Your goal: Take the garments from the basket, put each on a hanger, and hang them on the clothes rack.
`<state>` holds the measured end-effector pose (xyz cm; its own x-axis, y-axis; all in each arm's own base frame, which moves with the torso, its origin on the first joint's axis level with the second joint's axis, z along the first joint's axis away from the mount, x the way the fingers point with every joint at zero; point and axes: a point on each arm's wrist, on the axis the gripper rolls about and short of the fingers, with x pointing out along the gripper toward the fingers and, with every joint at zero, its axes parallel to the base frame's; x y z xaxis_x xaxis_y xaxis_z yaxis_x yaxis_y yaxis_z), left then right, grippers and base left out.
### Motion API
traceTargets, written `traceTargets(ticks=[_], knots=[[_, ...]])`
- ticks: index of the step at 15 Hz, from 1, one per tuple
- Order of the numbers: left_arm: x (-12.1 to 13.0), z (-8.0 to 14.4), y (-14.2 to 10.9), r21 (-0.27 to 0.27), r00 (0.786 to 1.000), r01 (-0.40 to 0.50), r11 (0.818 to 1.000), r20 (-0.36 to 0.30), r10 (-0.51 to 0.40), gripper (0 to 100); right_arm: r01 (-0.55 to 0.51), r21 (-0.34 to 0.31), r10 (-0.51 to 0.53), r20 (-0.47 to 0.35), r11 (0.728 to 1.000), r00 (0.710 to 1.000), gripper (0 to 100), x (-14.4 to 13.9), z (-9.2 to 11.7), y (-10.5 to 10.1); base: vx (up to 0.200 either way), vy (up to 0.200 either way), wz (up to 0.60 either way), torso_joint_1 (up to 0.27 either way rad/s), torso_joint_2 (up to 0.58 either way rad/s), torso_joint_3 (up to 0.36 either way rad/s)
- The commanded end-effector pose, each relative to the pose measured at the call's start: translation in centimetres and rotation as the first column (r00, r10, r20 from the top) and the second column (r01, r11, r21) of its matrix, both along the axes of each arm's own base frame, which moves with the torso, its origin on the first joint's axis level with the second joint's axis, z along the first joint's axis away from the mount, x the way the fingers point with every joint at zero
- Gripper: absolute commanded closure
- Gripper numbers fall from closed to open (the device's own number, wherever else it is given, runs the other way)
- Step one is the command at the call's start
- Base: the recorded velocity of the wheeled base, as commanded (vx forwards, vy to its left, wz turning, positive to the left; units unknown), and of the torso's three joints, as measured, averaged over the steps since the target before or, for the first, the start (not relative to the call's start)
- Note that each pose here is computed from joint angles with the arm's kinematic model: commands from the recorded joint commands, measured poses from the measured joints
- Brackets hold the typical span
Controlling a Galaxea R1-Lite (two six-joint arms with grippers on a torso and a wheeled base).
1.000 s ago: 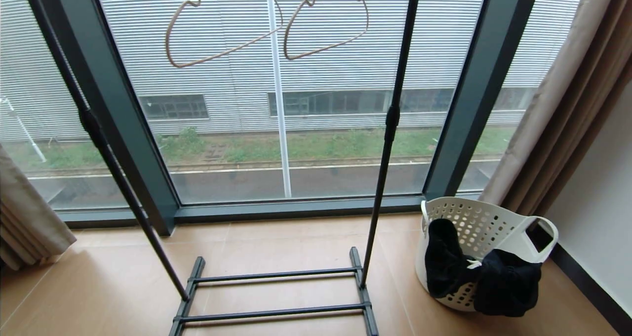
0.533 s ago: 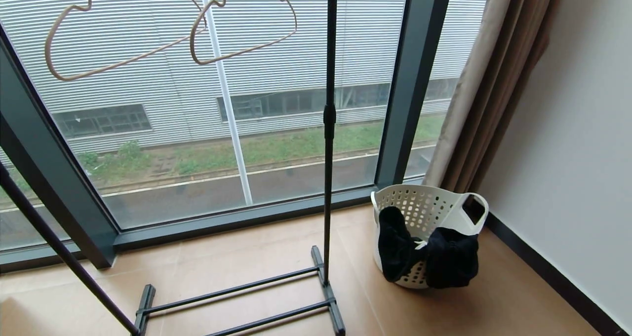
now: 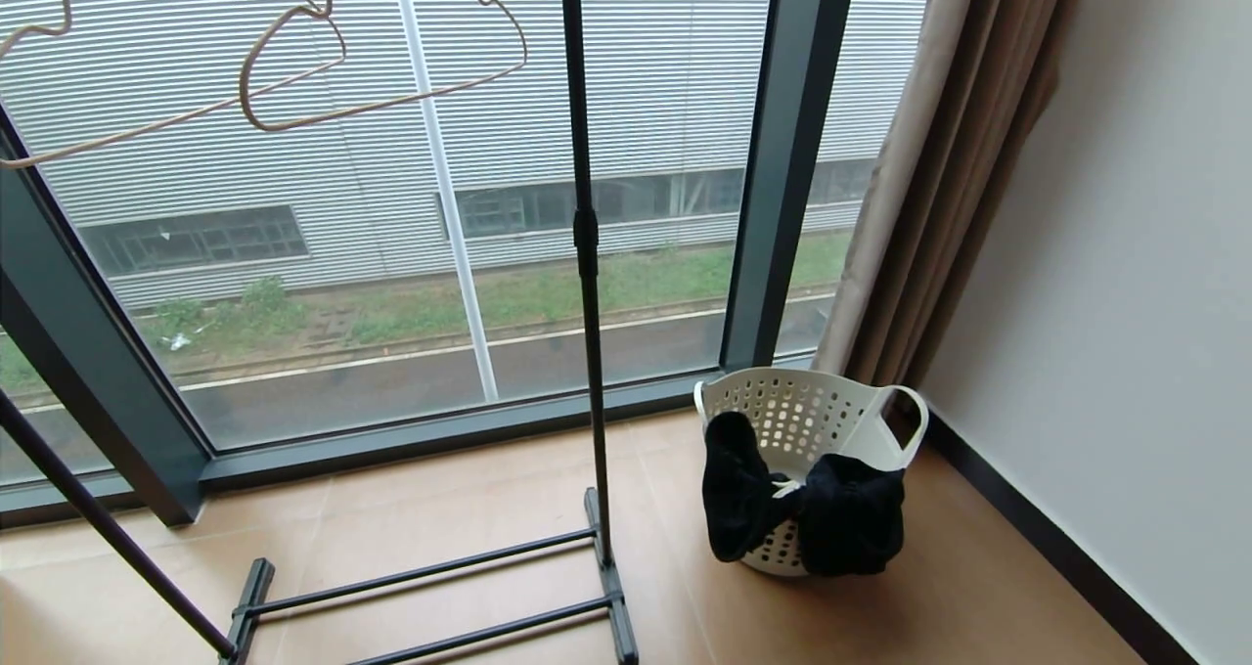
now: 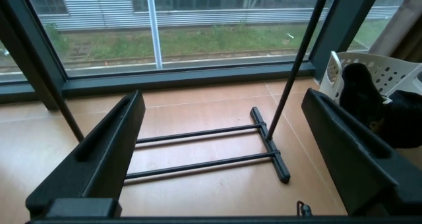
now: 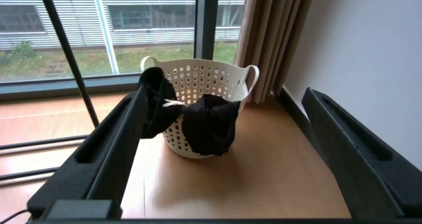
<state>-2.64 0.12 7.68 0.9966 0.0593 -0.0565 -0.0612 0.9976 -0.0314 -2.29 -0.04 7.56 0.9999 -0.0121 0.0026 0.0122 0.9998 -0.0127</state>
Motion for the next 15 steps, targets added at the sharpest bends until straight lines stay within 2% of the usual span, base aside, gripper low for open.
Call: traceTargets(ticks=[1,5,12,14,15], knots=[[0.01,-0.01,0.00,-0.001,1.000,0.000,1.000,-0.002,0.000,0,0.000,-0.001,0.000,-0.001,1.000,1.000,0,0.01,0.01,0.00,0.200,0.000,0.00,-0.007,0.00,0.012],[0.01,0.00,0.00,-0.001,1.000,0.000,1.000,0.000,0.000,0,0.000,-0.001,0.000,-0.001,1.000,1.000,0,0.01,0.01,0.00,0.200,0.000,0.00,0.002,0.00,0.006],[0.01,-0.01,0.00,0.001,1.000,0.000,1.000,-0.002,0.000,0,0.000,-0.001,0.000,-0.003,1.000,1.000,0,0.01,-0.01,0.00,0.000,0.000,0.00,0.000,0.00,0.000],[0.01,-0.01,0.00,-0.001,1.000,0.000,1.000,-0.002,0.000,0,0.000,-0.001,0.000,-0.003,1.000,1.000,0,0.01,-0.01,0.00,0.000,0.000,-0.60,0.002,0.00,0.000],[0.01,-0.01,0.00,-0.001,1.000,0.000,1.000,-0.002,0.000,0,0.000,-0.001,0.000,-0.003,1.000,1.000,0,0.01,-0.01,0.00,0.000,0.000,0.00,0.000,0.00,0.000]])
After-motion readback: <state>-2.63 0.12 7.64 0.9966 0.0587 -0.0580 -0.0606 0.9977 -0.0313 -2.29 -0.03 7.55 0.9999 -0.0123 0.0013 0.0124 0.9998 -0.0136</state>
